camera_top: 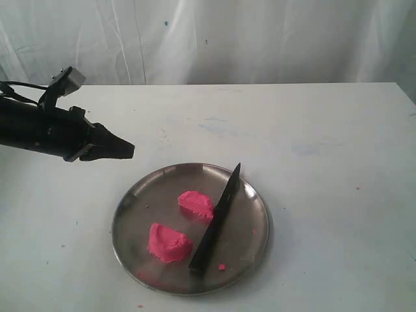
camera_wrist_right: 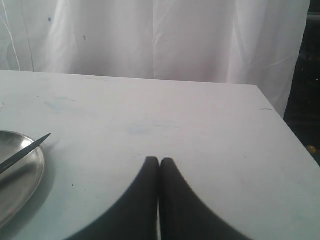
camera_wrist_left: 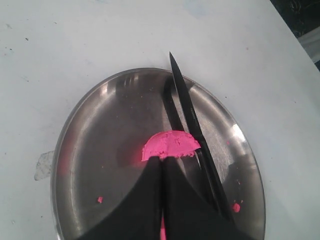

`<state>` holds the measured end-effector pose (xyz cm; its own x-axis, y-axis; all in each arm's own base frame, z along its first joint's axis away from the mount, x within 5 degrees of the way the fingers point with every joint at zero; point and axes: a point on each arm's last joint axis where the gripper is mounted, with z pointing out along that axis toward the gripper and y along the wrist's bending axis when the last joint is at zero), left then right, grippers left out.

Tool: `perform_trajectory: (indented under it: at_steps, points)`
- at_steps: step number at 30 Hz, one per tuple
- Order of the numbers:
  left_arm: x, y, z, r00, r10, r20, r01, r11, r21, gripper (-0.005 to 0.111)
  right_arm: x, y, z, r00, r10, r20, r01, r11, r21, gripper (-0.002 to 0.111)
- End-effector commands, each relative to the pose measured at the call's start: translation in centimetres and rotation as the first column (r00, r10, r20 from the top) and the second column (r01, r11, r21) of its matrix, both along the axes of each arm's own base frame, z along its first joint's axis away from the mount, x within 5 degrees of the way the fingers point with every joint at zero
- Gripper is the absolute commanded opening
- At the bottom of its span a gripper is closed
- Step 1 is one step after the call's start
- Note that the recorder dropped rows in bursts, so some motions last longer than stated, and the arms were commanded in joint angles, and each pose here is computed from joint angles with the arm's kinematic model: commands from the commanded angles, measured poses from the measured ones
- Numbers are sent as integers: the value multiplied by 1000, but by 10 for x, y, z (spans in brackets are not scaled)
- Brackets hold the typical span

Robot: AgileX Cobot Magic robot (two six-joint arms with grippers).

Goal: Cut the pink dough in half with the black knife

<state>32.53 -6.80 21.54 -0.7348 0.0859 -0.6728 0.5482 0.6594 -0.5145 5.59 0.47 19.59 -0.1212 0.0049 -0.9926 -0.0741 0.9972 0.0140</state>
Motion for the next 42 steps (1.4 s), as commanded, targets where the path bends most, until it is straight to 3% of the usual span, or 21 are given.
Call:
perform_trajectory:
  at_steps: [1,6,11,15,17,20,22,25,30,34,42]
  points:
    - [-2,-2,1,1000,-1,-6,1,1000,-20,0,0,0,-2,1000,-5,1,5,1000,-3,0]
    - [-6,-1,12,999,-10,31,10,1000,-8,0,0,0,-2,1000,-5,1,5,1000,-3,0]
    - [-38,0,83,963,9,269,-10,1000,3,0,0,0,-2,1000,-5,1,5,1000,-3,0]
    - [-76,4,138,879,47,474,-64,998,19,0,0,0,-2,1000,-5,1,5,1000,-3,0]
    - [-108,7,172,788,93,608,-125,992,11,0,0,0,-2,1000,-5,1,5,1000,-3,0]
    - [-143,4,198,699,98,708,-134,991,-5,0,0,0,-2,1000,-5,1,5,1000,-3,0]
    - [-170,3,198,658,39,752,-119,992,52,0,0,0,-2,1000,-5,1,5,1000,-3,0]
    - [-196,7,174,652,34,757,-148,985,84,0,0,0,-2,1000,-5,1,5,1000,-3,0]
    - [-221,13,136,680,131,722,-221,975,32,0,0,0,-2,1000,-5,1,5,1000,-3,0]
    - [-240,14,112,690,143,709,-220,975,18,0,0,0,-2,1000,-7,0,7,1000,11,0]
    - [-249,12,103,725,145,673,-184,983,-15,0,0,0,-2,1000,-7,0,7,1000,13,0]
